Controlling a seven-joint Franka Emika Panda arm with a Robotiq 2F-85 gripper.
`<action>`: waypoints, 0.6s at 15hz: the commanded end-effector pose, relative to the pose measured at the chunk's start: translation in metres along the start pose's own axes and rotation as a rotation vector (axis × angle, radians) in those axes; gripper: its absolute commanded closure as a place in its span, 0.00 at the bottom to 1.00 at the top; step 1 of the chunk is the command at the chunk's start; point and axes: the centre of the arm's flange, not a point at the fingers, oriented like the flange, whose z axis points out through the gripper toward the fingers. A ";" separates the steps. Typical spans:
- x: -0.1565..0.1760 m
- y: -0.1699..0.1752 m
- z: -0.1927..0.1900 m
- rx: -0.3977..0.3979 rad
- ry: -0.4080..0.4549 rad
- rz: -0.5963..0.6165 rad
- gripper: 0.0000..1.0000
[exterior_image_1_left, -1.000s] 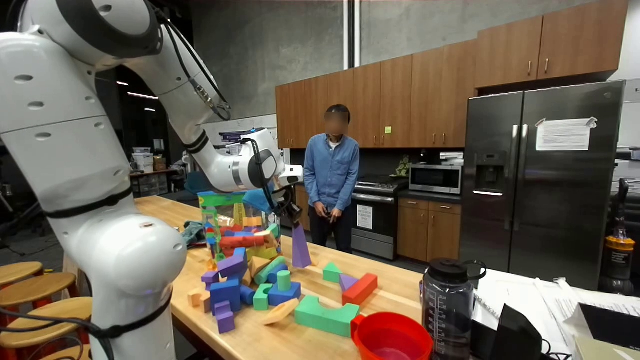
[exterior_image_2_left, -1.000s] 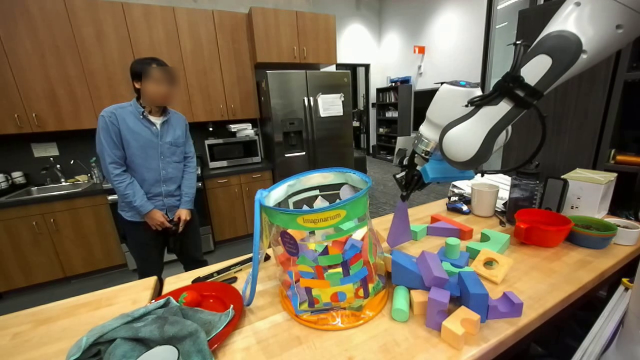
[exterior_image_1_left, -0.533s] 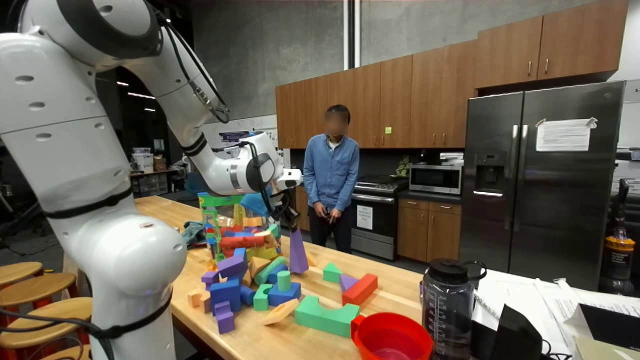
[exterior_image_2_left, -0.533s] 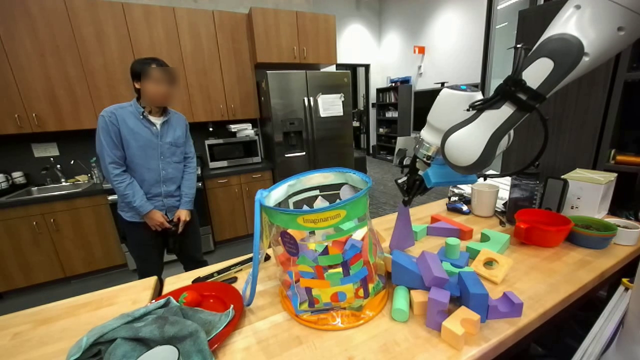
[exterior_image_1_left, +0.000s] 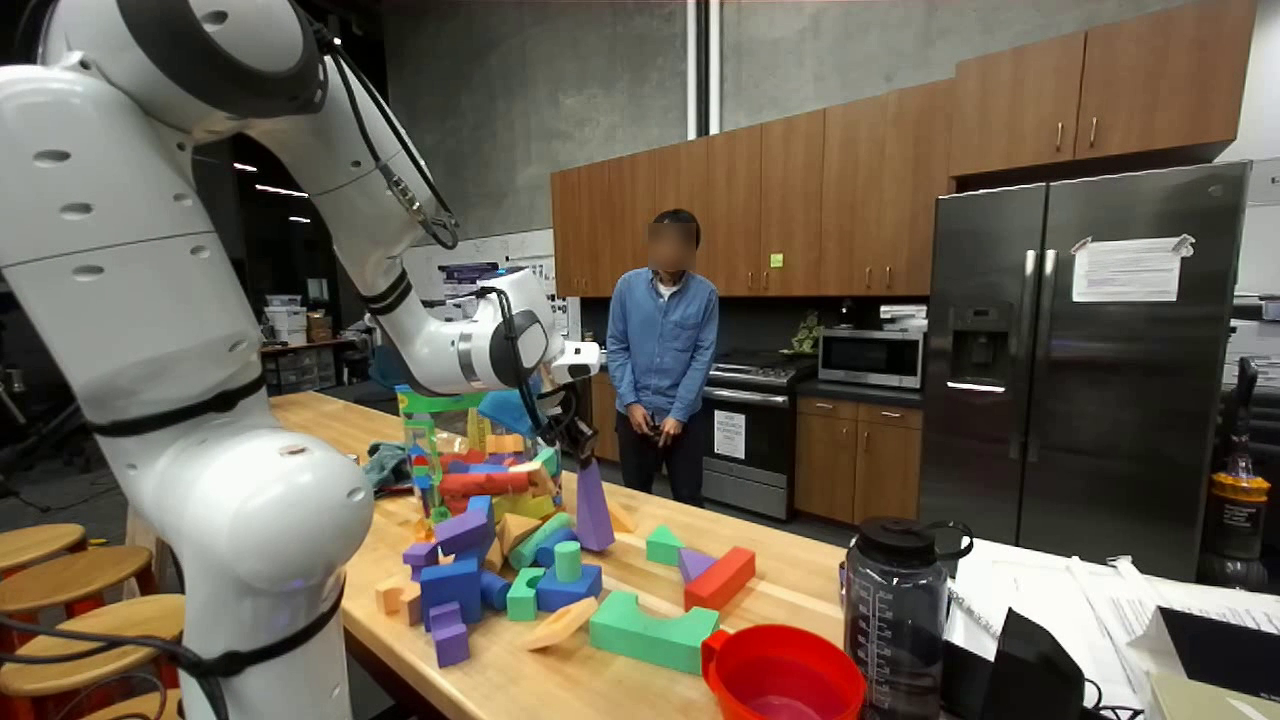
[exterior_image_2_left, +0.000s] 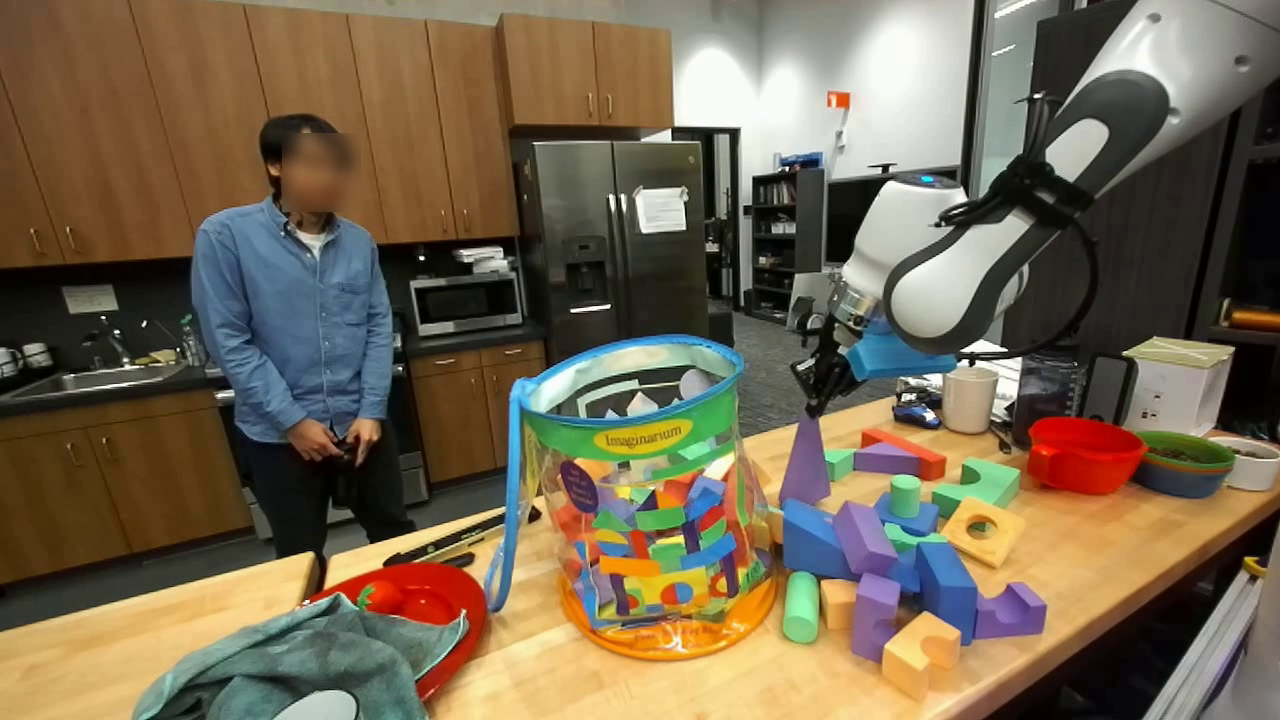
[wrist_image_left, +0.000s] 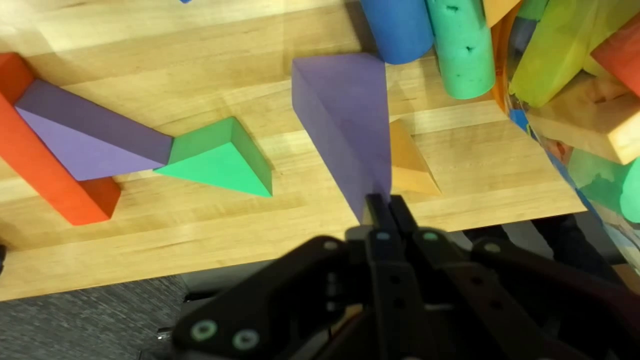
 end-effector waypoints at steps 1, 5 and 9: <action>-0.005 0.003 0.000 0.015 0.012 0.011 0.99; -0.006 0.002 0.000 0.023 0.015 0.013 0.59; -0.005 0.002 0.000 0.029 0.019 0.013 0.34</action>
